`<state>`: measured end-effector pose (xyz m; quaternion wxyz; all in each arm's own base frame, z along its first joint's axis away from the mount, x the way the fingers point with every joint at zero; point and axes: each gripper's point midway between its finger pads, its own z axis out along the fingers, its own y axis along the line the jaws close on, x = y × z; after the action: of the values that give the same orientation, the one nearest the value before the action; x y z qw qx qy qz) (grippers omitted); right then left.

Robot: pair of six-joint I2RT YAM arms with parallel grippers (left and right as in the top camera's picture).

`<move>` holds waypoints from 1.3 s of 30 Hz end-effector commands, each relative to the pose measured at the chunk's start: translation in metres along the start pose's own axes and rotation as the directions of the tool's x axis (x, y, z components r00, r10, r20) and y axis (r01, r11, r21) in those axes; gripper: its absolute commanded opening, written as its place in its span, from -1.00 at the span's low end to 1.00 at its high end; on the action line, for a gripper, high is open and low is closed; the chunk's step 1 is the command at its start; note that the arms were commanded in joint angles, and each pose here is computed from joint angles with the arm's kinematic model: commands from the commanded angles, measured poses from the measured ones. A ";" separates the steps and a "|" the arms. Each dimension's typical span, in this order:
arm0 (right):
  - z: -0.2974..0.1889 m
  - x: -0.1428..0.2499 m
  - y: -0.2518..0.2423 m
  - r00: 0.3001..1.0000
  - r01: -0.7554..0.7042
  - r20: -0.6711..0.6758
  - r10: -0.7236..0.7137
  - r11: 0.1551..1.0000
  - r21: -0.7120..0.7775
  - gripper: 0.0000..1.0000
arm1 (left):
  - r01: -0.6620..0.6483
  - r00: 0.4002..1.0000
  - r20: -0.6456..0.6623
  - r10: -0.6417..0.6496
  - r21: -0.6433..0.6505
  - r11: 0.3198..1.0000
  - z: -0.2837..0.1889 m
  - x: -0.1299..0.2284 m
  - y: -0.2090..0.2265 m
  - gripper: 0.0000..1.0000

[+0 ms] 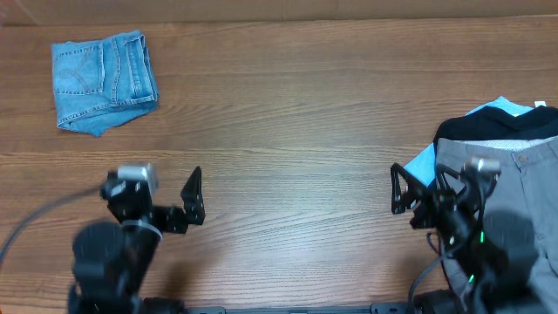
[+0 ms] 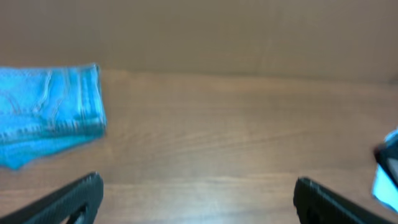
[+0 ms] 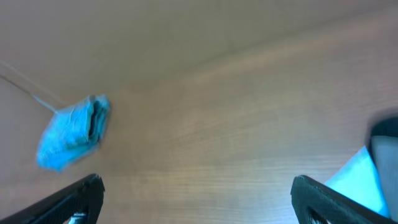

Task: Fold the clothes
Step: 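Reach the right gripper to the pile and grasp the grey shorts waistband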

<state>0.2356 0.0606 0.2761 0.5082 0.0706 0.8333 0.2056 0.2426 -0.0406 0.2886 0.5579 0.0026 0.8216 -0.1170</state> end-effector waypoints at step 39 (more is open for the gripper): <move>0.175 0.095 -0.250 0.726 -0.083 -0.400 0.559 0.649 0.757 0.29 | 0.106 0.828 -0.558 -0.052 0.065 0.992 0.049 0.013 -0.022 1.00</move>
<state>0.3590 -0.0933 0.0227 0.0927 0.3633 0.9266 -0.0282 0.2744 -0.0714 0.2570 0.2819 0.0199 0.9446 -0.1669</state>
